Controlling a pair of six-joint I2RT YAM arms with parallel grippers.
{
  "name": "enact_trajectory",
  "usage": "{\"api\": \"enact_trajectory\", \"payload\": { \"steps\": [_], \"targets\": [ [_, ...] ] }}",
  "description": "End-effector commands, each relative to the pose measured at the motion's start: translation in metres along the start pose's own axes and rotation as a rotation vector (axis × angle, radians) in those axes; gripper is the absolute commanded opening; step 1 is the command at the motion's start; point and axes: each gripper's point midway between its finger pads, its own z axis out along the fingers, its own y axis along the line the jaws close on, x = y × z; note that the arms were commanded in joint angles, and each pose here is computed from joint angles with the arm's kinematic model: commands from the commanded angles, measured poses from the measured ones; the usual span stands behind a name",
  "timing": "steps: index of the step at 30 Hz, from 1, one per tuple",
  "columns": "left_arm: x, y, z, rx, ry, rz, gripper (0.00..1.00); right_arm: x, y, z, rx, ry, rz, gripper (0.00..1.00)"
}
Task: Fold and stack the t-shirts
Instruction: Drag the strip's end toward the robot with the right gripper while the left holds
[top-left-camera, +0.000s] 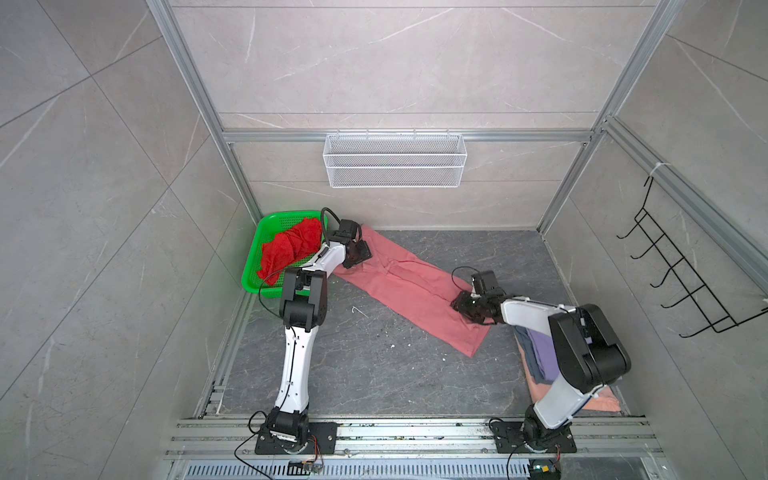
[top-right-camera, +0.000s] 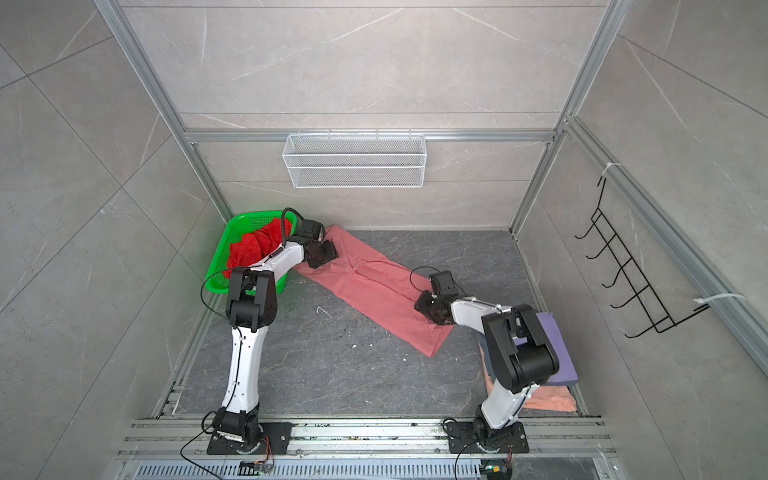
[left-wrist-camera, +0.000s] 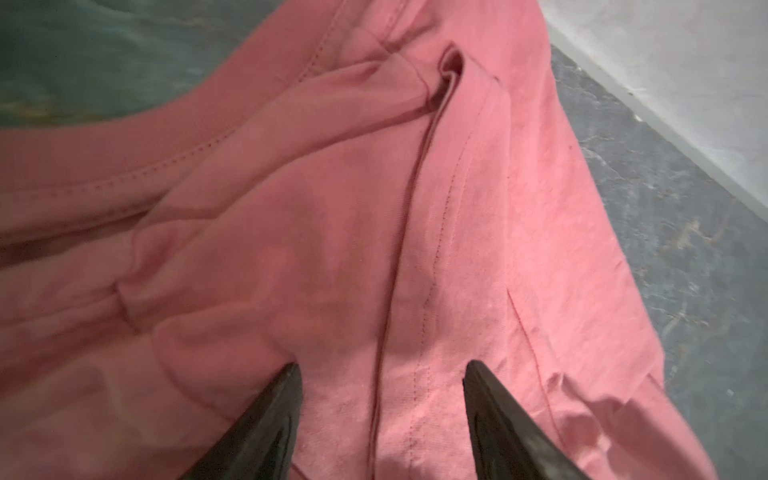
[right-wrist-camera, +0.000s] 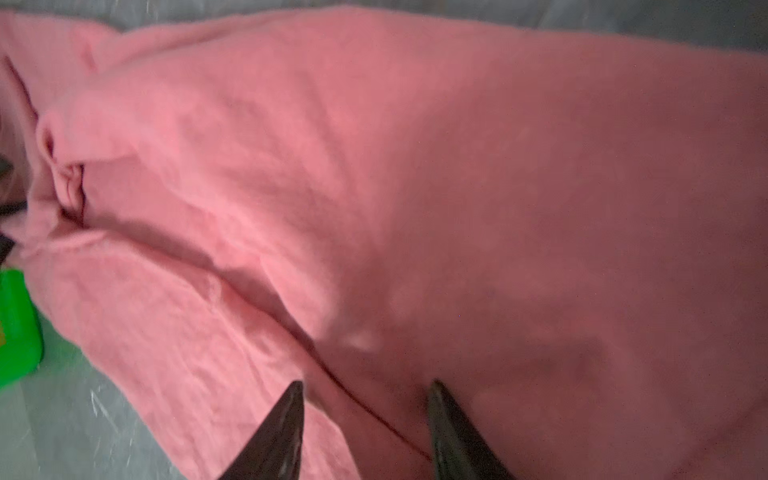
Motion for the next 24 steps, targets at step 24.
{"api": "enact_trajectory", "payload": {
  "steps": [24],
  "targets": [
    [0.052, -0.076, -0.070, 0.146, 0.065, 0.157, 0.70, 0.097, 0.058, -0.072, 0.046, -0.004, -0.357, 0.59]
  ]
}}
